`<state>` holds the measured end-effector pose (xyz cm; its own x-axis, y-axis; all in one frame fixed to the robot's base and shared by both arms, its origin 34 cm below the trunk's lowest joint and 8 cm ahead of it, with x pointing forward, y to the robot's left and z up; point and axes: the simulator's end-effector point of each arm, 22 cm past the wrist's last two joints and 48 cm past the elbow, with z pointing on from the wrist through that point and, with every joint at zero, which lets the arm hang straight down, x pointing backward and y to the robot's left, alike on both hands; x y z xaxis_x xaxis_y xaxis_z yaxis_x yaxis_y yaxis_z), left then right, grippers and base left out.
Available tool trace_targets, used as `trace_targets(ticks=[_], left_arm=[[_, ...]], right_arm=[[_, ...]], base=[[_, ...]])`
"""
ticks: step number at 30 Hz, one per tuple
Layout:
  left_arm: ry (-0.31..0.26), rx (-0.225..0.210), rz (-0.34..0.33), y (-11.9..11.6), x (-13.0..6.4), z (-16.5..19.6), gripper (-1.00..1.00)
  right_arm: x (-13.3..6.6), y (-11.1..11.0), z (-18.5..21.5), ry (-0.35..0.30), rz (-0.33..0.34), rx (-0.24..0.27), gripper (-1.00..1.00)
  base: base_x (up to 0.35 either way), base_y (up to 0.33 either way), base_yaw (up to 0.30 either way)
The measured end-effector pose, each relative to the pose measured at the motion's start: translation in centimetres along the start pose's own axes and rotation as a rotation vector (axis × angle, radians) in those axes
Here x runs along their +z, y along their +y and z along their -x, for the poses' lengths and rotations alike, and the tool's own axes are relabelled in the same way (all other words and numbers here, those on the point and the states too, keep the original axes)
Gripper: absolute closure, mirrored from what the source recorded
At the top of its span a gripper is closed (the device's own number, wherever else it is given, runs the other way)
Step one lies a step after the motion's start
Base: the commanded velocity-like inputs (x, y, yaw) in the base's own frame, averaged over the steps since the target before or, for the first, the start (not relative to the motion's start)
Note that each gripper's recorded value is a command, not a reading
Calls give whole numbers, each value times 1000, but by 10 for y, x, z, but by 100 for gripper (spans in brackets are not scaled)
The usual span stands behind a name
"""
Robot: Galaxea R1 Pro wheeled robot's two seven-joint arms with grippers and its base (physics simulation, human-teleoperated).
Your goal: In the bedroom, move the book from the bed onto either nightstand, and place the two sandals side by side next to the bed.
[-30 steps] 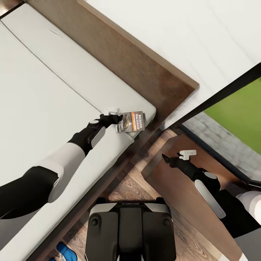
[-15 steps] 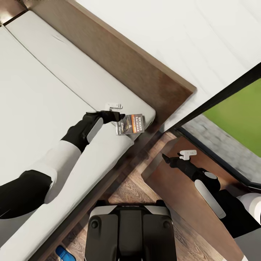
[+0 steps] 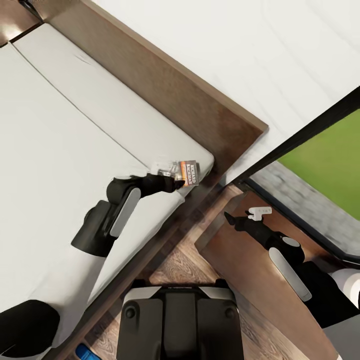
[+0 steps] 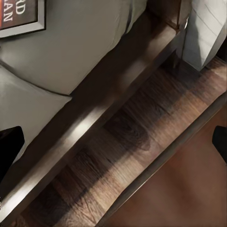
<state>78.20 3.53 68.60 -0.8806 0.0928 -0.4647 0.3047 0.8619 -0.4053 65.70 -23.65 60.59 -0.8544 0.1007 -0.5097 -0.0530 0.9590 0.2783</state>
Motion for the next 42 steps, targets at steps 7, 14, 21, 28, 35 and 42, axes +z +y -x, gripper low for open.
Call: trace_targets(ticks=[7,14,21,28,35,42], left_arm=[[64,-39,4,-1,-11,-64,-100],[110,-66,31,12,-25,-122,-100],[87,-76,40,16,-30,-128,-100],[93,-76,45,18,-30,-133,-100],[95,-68,53,24,-32,-134,-100],[94,-63,58,27,-33,-134,-100]], right_arm=[[-2,2,5,-8,2,-3,-100],[-4,-1,8,-12,-18,-47,-100],[-4,-6,10,-18,-46,-128,-100],[-3,-5,10,-21,-42,-121,-100],[-5,-7,16,-28,-20,-97,-100],[-3,2,11,-14,67,-77,-100]], base=[[0,0,0],[0,0,0],[0,0,0],[0,0,0],[0,0,0],[0,0,0]])
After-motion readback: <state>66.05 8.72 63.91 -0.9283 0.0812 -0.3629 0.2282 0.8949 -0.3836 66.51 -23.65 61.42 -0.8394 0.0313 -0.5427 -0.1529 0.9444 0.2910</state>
